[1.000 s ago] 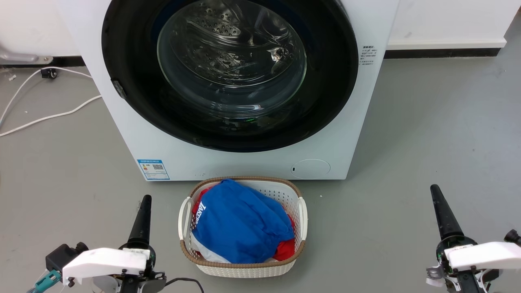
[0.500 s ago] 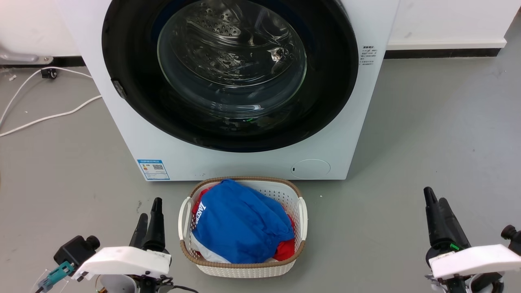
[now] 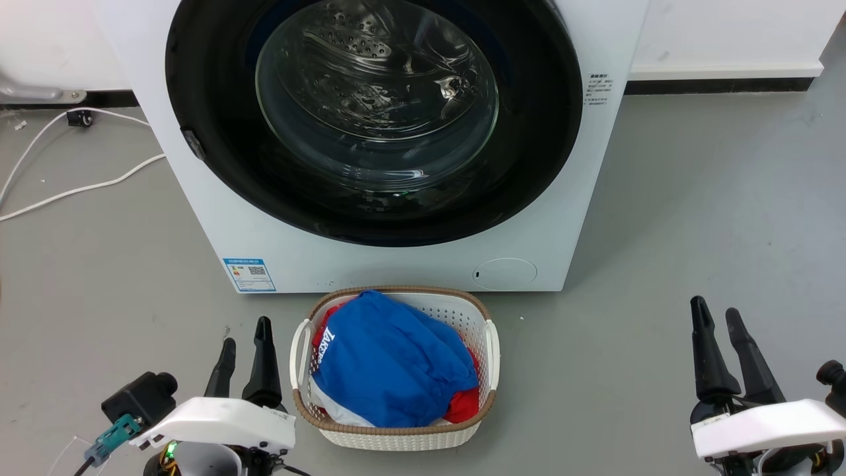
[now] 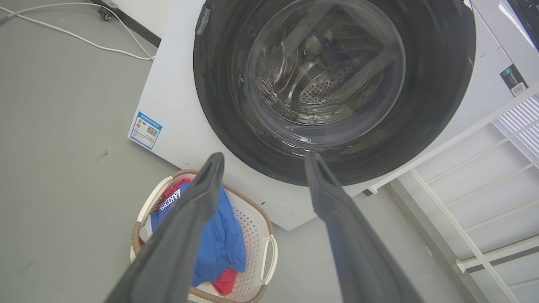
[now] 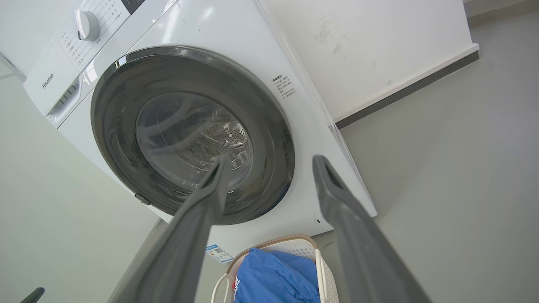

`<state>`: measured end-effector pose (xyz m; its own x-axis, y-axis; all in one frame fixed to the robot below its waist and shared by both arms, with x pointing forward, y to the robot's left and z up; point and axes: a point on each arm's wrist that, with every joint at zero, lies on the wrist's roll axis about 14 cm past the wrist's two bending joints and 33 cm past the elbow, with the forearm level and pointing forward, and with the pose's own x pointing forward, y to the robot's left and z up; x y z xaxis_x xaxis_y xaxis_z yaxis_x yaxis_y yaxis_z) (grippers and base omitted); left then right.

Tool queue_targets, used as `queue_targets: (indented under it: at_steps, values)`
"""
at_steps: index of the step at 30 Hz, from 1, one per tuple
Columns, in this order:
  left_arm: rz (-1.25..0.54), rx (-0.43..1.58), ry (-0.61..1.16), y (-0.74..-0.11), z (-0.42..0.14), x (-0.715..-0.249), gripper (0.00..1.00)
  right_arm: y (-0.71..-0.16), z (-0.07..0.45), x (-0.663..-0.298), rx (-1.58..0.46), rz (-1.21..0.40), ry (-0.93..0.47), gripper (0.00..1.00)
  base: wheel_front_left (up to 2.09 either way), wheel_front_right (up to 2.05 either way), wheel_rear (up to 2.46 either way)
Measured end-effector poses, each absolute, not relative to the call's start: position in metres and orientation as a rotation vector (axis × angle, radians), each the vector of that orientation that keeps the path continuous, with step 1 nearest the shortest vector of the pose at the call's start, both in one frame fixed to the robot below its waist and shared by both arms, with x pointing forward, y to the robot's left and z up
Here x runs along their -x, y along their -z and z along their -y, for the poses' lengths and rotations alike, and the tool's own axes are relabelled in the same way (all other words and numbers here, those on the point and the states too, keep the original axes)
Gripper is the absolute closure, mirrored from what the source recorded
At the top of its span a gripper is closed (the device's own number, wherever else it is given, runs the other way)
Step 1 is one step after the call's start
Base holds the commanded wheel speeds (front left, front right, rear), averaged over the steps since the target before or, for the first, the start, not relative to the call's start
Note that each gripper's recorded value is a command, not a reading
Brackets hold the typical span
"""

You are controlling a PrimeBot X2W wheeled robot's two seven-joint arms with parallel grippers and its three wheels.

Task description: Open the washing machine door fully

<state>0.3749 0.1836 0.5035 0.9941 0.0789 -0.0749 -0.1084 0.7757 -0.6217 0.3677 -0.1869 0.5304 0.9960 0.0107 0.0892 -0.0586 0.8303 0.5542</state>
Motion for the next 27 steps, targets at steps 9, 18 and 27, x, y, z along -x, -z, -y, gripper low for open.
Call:
queue_targets:
  at_steps: [9,18,27]
  values:
    - [-0.022,0.541,-0.098,-0.509,-0.181,-0.374,0.0,-0.536,0.187,-0.364,-0.488,0.113,-0.041,0.0,0.0,0.0,0.0]
    - [0.008,0.431,-0.092,-0.515,-0.177,-0.372,0.0,-0.543,0.185,-0.363,-0.4,0.143,-0.049,0.0,0.0,0.0,0.0]
    - [0.041,0.335,-0.083,-0.521,-0.173,-0.37,0.0,-0.545,0.184,-0.359,-0.314,0.159,-0.054,0.0,0.0,0.0,0.0]
